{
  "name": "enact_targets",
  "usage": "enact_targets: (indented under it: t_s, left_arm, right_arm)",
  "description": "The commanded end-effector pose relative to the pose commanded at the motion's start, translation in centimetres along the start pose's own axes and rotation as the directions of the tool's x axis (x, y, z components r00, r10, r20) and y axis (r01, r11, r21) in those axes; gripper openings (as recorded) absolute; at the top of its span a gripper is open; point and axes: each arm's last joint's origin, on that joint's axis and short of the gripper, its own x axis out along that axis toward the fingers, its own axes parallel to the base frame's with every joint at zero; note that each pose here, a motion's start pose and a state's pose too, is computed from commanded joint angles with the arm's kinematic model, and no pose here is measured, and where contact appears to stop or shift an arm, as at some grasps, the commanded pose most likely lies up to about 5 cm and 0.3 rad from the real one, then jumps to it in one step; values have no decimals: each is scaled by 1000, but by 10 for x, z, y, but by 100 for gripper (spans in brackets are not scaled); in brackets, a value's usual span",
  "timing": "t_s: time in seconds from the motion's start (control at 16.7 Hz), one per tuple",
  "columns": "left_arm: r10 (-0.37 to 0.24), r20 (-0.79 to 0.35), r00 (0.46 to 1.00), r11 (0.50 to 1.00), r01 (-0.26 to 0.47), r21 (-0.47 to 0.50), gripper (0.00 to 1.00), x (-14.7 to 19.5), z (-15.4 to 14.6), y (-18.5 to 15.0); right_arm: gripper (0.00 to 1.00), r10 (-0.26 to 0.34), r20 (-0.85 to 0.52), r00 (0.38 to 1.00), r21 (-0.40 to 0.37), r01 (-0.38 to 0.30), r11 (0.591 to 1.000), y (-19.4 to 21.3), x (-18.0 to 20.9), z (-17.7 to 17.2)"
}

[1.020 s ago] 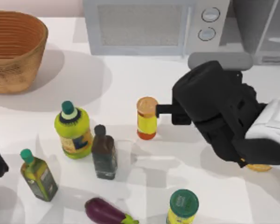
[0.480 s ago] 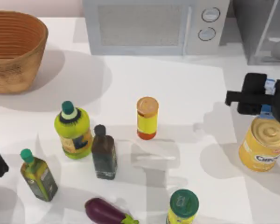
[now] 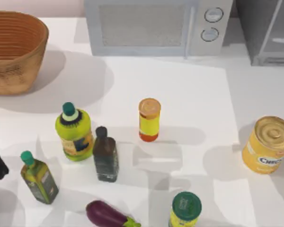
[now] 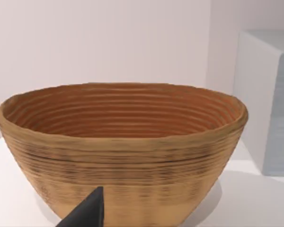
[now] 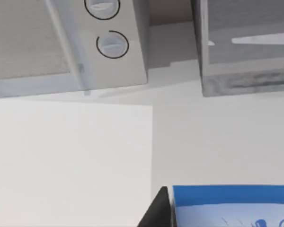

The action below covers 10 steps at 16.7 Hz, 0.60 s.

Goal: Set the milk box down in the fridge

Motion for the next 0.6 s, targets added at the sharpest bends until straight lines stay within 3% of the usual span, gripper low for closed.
enact_targets:
  t_s: [0.24,0.6]
  left_arm:
    - [0,0,1000,1000,0,0,100,0,0,0]
    - [0,0,1000,1000,0,0,100,0,0,0]
  right_arm:
    - [0,-14,186,983,-30,20,999,-33,-26,-23]
    - [0,-31,345,938,-122,77,990,-61,-26,-67]
